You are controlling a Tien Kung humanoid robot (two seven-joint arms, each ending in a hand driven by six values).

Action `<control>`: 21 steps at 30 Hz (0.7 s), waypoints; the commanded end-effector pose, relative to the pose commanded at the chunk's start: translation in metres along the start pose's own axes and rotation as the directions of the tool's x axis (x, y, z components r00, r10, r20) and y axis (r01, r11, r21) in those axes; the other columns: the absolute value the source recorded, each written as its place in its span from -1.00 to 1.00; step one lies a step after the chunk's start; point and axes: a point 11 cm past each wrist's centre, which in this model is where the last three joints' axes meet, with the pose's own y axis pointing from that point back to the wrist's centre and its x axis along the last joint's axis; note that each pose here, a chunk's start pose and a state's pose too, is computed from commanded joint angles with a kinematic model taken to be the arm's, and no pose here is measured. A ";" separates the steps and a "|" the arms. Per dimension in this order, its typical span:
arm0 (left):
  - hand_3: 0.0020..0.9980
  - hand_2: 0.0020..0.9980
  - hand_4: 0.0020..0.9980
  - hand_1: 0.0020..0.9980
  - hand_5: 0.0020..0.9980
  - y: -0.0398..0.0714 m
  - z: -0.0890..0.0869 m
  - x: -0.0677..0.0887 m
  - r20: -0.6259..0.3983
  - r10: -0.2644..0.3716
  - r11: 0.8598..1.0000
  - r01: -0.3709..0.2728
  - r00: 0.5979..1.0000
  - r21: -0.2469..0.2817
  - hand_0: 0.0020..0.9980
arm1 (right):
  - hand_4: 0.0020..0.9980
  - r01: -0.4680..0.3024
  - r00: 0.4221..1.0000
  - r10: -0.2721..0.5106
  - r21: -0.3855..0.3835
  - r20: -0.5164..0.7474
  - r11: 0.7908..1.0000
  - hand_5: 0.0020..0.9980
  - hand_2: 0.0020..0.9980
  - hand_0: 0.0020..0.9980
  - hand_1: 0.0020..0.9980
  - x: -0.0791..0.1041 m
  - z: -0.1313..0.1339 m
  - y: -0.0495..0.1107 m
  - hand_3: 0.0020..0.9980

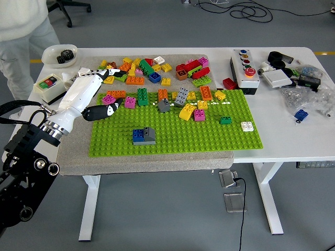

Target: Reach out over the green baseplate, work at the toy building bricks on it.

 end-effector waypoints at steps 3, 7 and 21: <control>0.26 0.25 -0.51 0.47 -1.00 -0.001 0.001 0.004 -0.005 0.010 1.000 -0.010 1.000 -0.007 0.27 | 0.54 0.000 1.000 0.000 0.001 0.000 1.000 -0.02 0.27 0.47 0.23 0.000 0.000 0.000 0.08; 0.26 0.25 -0.51 0.47 -1.00 -0.002 0.001 0.007 -0.016 0.020 1.000 -0.020 1.000 -0.011 0.27 | 0.54 0.002 1.000 -0.002 0.003 -0.002 1.000 -0.02 0.27 0.47 0.23 -0.001 -0.001 0.000 0.08; 0.60 0.51 0.29 0.60 -0.86 -0.005 0.000 0.011 -0.035 -0.009 1.000 0.008 0.999 -0.008 0.59 | 0.54 0.004 1.000 -0.004 -0.002 -0.013 1.000 -0.02 0.27 0.47 0.23 -0.002 0.001 0.000 0.08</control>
